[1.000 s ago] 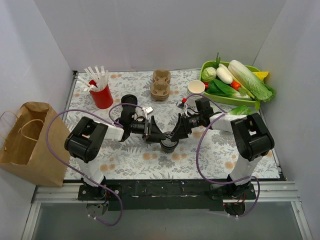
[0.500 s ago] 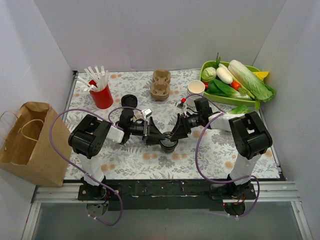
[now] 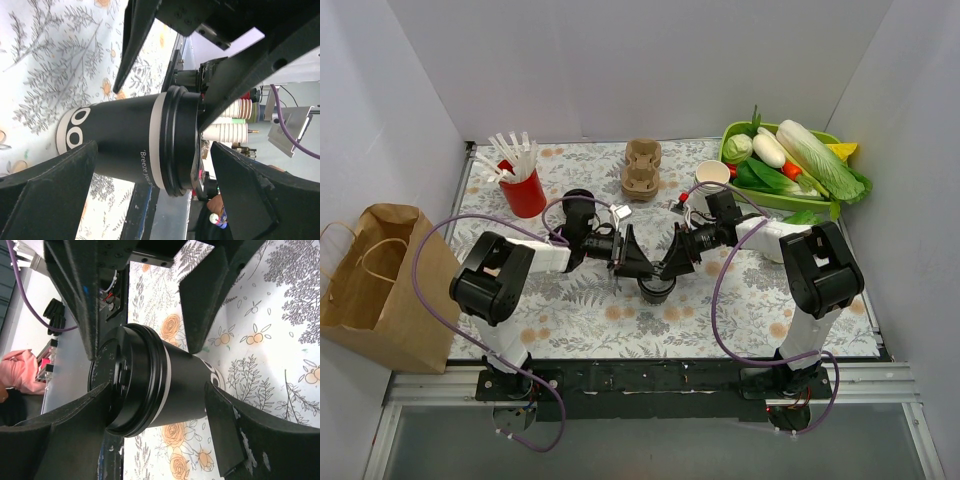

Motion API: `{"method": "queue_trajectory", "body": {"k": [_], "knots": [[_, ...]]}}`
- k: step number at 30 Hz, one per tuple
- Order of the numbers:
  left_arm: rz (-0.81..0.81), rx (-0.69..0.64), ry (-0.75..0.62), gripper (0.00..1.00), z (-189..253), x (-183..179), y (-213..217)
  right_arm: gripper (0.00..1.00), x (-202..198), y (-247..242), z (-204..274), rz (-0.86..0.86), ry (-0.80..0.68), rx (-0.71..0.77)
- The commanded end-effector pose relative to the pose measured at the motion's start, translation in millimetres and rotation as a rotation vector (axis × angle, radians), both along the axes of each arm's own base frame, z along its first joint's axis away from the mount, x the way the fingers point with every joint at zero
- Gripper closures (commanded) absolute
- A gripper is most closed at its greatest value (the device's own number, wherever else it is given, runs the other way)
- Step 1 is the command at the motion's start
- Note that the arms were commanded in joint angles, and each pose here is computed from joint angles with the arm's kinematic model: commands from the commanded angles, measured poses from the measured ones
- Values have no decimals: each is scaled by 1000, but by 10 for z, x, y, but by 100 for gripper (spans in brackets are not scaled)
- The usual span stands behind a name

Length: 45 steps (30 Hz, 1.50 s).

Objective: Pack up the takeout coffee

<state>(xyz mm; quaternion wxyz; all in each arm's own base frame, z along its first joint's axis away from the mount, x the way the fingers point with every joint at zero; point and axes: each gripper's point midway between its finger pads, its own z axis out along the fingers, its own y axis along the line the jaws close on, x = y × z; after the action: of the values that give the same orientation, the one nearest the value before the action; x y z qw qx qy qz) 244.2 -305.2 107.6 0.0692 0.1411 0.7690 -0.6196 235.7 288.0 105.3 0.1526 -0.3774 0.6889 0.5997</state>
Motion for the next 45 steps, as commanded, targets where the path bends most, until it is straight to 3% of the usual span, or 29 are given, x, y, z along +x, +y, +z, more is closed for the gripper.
{"method": "queue_trajectory", "body": {"k": [1, 8, 20, 31, 36, 45], "knots": [[-57, 7, -6, 2, 120, -286, 103, 20, 27, -38, -189, -20, -51, -66], [-84, 40, 59, 2, -24, -415, 159, 20, 154, 17, -205, -34, -65, -56], [-109, 99, -22, 2, -320, -450, 139, 22, 157, 20, -322, -44, -37, -80], [-43, 314, -136, 3, -1074, -355, 316, 23, 70, -37, -452, -40, -36, -102], [-32, 240, -149, 3, -803, -279, 212, 23, 128, -1, -317, -32, -66, -69], [-44, 84, -211, 2, 84, -37, -38, 11, 241, -14, 63, 26, -209, -73]]}}
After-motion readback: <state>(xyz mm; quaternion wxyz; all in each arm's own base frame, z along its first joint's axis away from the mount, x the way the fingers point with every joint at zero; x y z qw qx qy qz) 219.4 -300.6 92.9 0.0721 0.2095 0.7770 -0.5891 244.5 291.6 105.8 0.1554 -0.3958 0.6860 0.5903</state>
